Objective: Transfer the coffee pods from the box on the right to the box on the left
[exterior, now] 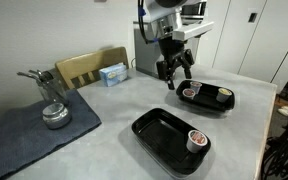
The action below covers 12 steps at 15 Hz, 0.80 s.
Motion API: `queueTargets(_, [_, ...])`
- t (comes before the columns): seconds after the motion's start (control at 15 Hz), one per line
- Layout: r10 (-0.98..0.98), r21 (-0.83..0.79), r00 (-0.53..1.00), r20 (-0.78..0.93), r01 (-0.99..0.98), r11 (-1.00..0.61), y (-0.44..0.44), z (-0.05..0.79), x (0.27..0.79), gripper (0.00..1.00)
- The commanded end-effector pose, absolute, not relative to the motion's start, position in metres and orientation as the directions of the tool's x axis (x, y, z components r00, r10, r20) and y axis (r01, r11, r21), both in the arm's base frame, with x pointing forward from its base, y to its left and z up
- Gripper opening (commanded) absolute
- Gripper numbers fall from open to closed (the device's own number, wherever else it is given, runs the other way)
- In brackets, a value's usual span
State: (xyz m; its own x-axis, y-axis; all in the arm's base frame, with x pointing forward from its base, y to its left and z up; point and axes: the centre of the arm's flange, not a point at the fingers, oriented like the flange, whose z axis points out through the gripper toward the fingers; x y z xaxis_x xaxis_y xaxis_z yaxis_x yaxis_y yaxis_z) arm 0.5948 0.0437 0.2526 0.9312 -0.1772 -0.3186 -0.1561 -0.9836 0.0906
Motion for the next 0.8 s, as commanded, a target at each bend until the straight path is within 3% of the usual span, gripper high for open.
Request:
queueTargets(0.0, [-0.283, 0.114, 0.919, -0.274, -0.261, -0.959, 0.006, 0.254, 0.599, 1.00])
queueTargets(0.73, [-0.537, 0.165, 0.804, -0.256, -0.511, -0.844, -0.073, 0.241, 0.584, 1.00])
